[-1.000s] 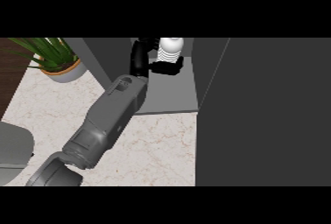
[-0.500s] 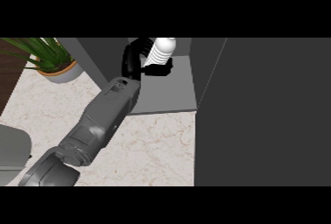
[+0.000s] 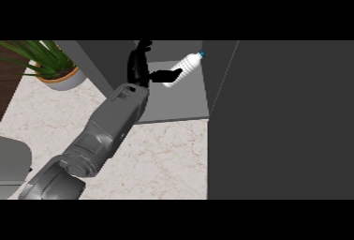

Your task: Pick up the bottled water, place it into the cabinet and close the cabinet

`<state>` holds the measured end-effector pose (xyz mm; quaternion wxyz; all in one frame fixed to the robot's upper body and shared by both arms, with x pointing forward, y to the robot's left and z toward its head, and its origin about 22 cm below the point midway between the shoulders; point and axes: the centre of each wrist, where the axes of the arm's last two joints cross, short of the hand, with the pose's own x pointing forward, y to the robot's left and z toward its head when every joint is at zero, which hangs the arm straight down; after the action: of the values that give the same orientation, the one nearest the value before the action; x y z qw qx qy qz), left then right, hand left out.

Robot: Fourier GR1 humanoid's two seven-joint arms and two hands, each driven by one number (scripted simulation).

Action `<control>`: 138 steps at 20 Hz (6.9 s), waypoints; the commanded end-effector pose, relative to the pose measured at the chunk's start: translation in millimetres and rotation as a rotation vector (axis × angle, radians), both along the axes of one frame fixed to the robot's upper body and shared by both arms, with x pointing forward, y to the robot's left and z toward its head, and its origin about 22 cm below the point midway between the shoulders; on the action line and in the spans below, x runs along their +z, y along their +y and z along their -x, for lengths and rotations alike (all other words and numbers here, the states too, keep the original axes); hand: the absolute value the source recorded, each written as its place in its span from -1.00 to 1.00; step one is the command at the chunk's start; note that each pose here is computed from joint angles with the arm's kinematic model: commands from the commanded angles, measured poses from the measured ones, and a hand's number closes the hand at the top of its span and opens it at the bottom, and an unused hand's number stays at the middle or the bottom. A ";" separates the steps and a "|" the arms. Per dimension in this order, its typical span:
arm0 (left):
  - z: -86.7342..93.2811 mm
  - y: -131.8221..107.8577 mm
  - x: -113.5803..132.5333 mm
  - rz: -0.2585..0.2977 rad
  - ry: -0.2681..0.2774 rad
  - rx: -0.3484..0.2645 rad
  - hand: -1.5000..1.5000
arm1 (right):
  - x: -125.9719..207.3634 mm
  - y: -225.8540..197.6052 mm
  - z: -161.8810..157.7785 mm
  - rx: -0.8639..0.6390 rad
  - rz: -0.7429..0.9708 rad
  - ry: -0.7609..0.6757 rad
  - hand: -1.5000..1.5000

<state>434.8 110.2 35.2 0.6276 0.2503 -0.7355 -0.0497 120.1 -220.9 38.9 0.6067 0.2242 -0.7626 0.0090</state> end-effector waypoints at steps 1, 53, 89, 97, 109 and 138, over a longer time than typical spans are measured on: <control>-6.6 45.8 1.2 -0.028 0.026 0.043 -1.00 | 1.2 -6.3 1.9 -0.004 0.000 -0.005 -1.00; 180.6 9.5 16.4 0.673 -0.214 -0.522 -1.00 | 9.5 -3.0 23.5 -0.068 0.024 0.010 -1.00; 366.5 156.8 62.9 0.681 -0.310 -0.440 -1.00 | 74.5 82.1 29.6 0.460 0.253 -0.084 1.00; 375.7 191.0 53.3 0.674 -0.299 -0.460 -1.00 | 78.5 94.4 -18.2 0.421 0.261 -0.058 1.00; 414.9 225.6 62.4 0.688 -0.321 -0.441 -1.00 | 114.4 116.6 -110.2 0.384 0.111 0.010 1.00; 426.9 258.4 82.4 0.708 -0.323 -0.457 -1.00 | 135.8 147.1 -259.3 0.566 0.180 0.060 1.00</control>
<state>5.8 365.4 115.1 0.5240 -0.1377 -0.8334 0.1088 357.8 -104.0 156.1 0.6127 0.3684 -0.6541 0.2470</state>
